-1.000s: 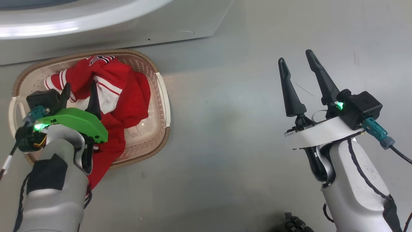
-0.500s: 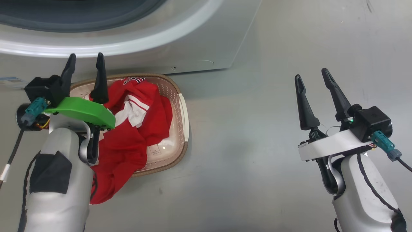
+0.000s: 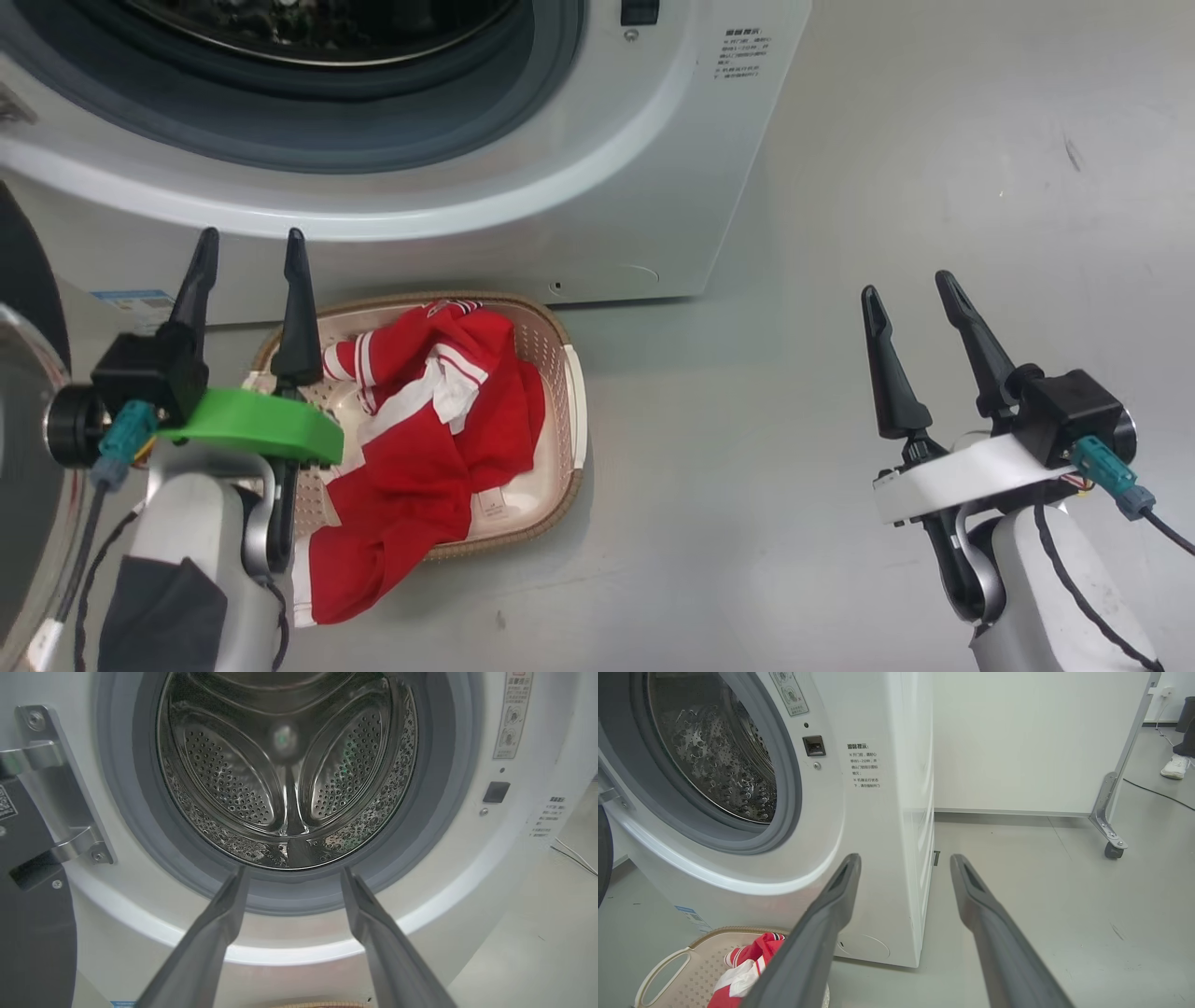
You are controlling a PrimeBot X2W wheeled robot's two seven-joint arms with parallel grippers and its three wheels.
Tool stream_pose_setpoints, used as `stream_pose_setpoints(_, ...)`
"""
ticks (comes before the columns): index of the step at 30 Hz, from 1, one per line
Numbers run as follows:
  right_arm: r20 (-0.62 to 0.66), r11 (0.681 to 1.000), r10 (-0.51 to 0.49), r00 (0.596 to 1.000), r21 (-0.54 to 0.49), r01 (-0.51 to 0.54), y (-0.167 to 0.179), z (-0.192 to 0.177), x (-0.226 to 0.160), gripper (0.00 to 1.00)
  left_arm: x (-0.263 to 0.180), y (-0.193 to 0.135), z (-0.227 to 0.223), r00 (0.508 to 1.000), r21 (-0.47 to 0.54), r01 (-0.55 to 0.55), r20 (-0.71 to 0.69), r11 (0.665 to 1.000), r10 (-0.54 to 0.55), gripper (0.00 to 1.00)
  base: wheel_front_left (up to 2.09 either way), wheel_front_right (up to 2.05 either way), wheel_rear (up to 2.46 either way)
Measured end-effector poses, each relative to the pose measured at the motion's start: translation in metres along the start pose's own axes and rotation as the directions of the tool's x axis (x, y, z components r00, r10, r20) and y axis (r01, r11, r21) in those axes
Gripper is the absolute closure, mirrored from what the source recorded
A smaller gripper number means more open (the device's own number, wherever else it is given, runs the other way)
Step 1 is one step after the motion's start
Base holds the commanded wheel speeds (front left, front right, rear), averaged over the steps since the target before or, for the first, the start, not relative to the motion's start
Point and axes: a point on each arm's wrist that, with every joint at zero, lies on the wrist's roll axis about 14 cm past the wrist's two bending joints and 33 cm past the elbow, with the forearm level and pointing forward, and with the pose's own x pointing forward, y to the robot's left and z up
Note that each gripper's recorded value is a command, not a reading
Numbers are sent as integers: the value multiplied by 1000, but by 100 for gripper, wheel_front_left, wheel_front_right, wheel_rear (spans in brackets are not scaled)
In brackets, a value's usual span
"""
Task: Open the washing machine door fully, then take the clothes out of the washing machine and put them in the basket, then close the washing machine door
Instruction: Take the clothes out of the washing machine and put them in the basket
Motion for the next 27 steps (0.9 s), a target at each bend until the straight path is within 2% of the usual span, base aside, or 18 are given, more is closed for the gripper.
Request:
stream_pose_setpoints(17,29,1000,7,1000,1,-7,15,17,-49,0,-94,2,11,998,29,-63,4,998,63,0,0,0,0)
stream_pose_setpoints(27,37,1000,-9,999,3,8,17,20,-71,0,-129,-2,12,997,32,-72,5,997,72,0,0,0,0)
